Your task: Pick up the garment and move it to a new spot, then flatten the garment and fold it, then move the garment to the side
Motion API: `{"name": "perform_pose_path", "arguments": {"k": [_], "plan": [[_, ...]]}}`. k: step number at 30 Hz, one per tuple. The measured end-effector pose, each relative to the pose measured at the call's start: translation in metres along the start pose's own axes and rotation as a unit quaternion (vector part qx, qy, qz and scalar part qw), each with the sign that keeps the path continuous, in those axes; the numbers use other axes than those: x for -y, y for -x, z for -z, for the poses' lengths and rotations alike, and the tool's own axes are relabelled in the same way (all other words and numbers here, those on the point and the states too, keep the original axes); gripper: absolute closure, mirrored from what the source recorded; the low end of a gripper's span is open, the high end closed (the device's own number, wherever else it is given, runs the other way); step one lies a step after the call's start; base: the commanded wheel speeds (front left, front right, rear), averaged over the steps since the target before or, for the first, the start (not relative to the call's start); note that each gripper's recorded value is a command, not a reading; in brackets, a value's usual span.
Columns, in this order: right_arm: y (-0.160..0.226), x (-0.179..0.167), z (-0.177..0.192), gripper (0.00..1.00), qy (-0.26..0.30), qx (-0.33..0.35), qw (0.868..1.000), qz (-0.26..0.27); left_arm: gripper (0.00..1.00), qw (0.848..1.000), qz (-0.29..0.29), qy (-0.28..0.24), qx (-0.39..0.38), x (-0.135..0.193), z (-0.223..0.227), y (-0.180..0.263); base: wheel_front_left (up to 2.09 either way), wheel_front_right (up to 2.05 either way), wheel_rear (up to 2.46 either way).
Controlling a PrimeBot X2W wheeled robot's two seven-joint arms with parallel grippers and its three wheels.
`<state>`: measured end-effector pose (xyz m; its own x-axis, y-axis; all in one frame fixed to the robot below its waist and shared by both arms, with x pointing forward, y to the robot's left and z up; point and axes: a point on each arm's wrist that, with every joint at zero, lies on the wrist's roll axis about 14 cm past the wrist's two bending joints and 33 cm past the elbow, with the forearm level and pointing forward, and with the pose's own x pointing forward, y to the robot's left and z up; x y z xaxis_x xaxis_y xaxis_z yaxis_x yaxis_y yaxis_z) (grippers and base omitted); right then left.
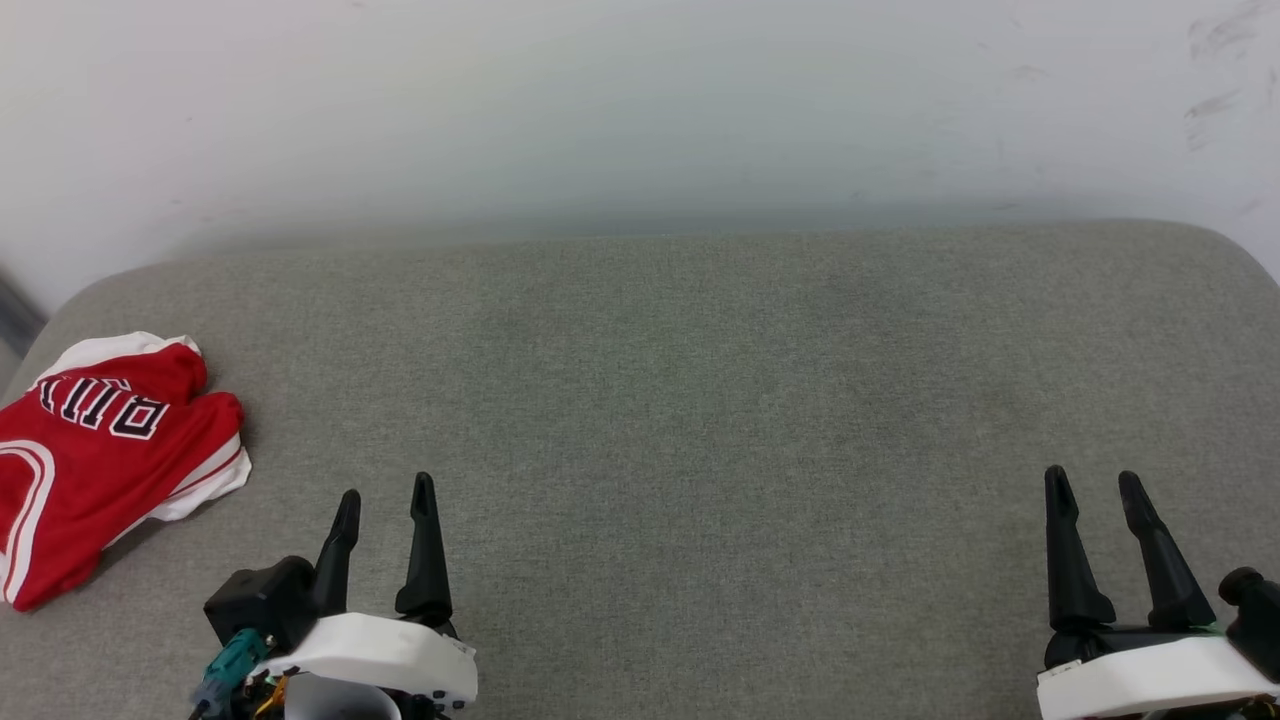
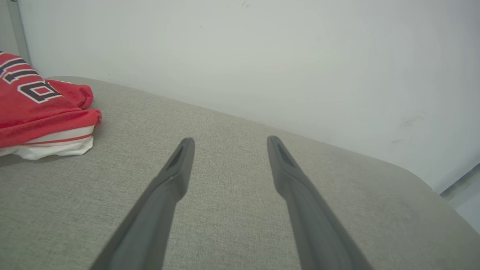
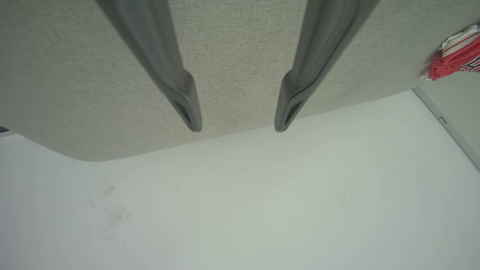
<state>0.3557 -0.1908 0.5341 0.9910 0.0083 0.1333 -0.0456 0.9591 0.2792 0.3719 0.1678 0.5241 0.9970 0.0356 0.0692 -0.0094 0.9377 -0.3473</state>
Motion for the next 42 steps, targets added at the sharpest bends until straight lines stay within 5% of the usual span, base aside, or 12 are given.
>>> {"name": "perform_pose_path", "arguments": {"k": [42], "plan": [[0.012,-0.016,-0.010,0.00,0.126,0.031,0.991,-0.037,0.00,0.991,0.034,-0.128,0.036,0.015,-0.003,0.012,0.00,0.00,0.00]]}}
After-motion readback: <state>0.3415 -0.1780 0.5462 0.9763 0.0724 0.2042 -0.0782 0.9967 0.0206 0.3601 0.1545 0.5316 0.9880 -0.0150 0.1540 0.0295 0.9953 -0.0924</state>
